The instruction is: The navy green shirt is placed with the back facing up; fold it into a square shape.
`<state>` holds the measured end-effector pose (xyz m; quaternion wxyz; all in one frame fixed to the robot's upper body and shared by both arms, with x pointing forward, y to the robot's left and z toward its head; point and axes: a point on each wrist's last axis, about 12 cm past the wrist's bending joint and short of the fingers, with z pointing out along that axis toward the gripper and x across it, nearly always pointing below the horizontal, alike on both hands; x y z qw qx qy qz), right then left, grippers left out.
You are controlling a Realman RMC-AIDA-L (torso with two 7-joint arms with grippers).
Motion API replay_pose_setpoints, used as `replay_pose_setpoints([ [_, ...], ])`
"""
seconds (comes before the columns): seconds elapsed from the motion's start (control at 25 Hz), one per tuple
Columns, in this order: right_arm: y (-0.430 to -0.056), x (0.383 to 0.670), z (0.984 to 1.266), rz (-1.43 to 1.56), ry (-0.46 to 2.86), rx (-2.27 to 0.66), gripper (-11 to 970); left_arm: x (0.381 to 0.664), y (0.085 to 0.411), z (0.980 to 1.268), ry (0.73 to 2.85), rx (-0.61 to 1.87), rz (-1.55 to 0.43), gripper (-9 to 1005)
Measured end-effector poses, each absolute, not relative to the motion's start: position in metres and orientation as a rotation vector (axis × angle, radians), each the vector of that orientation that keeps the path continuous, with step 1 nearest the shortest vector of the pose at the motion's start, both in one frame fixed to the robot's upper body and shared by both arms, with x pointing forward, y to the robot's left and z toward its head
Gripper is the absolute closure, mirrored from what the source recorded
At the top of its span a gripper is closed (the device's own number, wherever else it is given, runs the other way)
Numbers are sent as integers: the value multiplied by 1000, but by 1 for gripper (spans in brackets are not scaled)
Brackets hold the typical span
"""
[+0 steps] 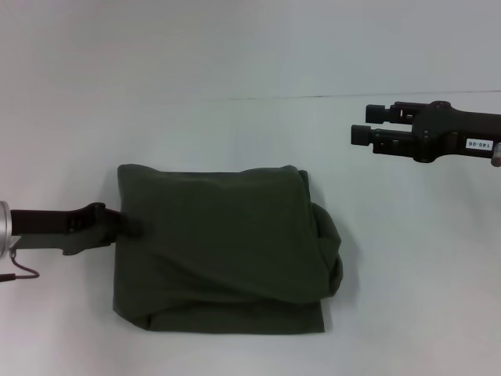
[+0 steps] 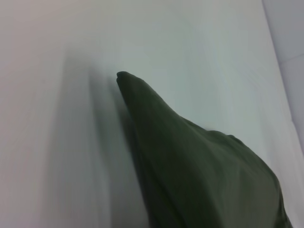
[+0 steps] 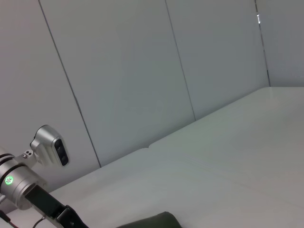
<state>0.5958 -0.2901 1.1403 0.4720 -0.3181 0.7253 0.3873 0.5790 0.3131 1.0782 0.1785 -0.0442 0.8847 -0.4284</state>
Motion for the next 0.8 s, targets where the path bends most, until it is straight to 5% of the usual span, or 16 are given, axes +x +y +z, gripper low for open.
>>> replay_pose_setpoints([
  [0.2, -286, 596, 1139, 957, 1772, -778, 285, 579, 315, 1081, 2464, -85, -1191, 879],
  [0.4, -282, 593, 1134, 946, 1758, -747, 284, 580, 320, 1092, 2350, 106, -1120, 750],
  [0.52, -282, 589, 1132, 948, 1741, -727, 226, 573, 327, 1105, 2150, 303, -1101, 501],
  [0.8, -270, 573, 1127, 1051, 1652, -813, 81, 536, 322, 1116, 1590, 742, -1052, 189],
])
